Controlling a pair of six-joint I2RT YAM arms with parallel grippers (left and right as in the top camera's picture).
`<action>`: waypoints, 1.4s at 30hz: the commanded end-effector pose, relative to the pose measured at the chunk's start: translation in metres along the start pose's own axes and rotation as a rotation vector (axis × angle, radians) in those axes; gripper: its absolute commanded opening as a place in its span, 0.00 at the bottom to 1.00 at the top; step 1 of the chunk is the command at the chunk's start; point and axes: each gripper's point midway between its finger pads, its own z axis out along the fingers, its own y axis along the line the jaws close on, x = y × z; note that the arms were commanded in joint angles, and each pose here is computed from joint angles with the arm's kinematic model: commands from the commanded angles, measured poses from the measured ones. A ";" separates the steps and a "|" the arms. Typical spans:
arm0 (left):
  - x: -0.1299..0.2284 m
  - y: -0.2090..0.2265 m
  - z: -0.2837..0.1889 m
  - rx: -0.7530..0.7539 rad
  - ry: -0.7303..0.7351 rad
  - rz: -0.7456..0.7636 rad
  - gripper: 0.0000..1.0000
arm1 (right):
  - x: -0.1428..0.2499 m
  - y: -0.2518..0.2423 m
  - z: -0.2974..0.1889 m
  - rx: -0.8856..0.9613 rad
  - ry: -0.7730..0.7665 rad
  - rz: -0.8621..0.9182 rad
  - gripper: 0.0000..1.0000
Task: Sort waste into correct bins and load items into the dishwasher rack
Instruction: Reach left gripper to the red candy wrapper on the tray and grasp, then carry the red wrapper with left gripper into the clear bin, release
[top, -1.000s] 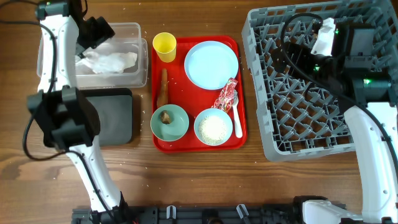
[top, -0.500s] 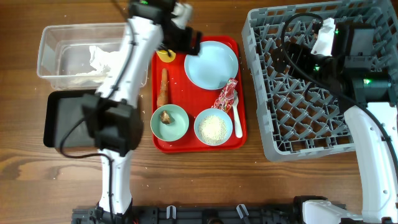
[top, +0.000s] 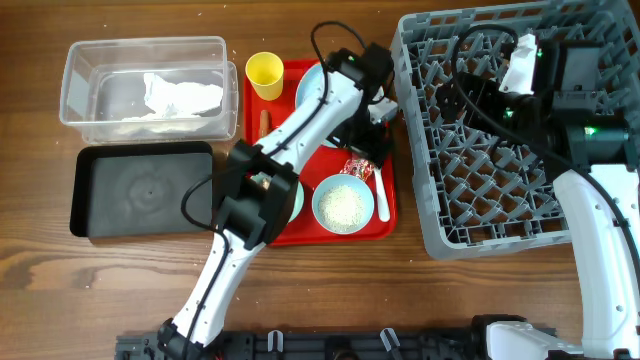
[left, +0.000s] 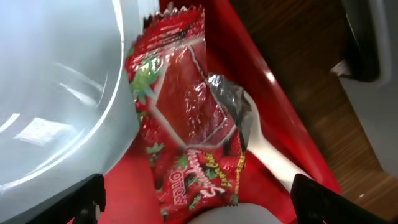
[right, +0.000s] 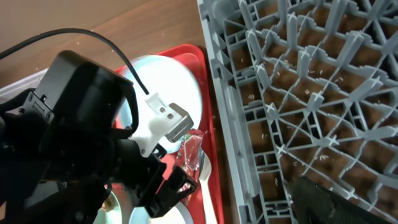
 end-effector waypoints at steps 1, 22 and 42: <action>0.003 0.003 0.017 -0.037 0.032 -0.033 0.95 | -0.006 0.000 -0.003 0.016 -0.018 -0.006 1.00; -0.022 0.013 0.030 -0.095 -0.050 -0.039 0.30 | -0.006 -0.003 -0.003 0.032 -0.021 -0.004 1.00; -0.039 0.062 -0.097 -0.180 -0.328 -0.210 0.04 | -0.006 -0.003 -0.003 0.032 -0.022 -0.005 1.00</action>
